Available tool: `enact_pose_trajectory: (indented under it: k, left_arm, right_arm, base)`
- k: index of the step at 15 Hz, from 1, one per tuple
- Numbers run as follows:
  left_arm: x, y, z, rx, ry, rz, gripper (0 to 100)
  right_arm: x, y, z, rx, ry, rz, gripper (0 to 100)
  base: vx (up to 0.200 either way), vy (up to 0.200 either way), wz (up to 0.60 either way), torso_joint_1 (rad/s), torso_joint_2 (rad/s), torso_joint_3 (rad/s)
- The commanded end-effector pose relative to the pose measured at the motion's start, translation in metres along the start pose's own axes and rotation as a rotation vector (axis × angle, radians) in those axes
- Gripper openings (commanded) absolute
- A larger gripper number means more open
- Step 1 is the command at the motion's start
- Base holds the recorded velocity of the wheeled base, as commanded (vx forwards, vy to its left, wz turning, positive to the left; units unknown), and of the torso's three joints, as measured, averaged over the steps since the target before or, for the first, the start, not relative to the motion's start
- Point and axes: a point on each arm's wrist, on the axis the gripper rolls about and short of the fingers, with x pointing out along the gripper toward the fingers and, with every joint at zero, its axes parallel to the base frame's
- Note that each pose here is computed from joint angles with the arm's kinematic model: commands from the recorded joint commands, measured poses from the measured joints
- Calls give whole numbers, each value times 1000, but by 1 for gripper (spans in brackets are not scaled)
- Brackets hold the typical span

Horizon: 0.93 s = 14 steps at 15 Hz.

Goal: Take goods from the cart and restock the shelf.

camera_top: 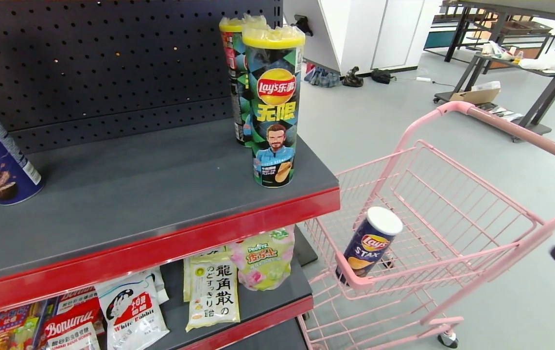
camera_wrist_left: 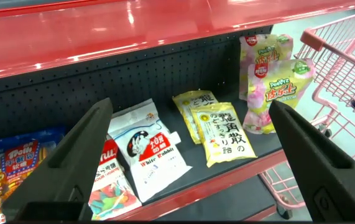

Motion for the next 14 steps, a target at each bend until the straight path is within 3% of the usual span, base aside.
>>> enact_pose_trajectory:
  k: [1, 4, 14]
  left_arm:
    - [0, 0, 0, 0, 1, 1, 100]
    - [0, 0, 0, 0, 1, 1, 100]
    - [0, 0, 0, 0, 1, 1, 100]
  right_arm:
    - [106, -19, -58, 94, 312, 107, 100]
    - [126, -24, -80, 112, 378, 138, 100]
    - [170, -28, -103, 106, 462, 244, 100]
  base:
    - [0, 0, 0, 0, 0, 0]
    - [0, 0, 0, 0, 0, 0]
    - [0, 0, 0, 0, 0, 0]
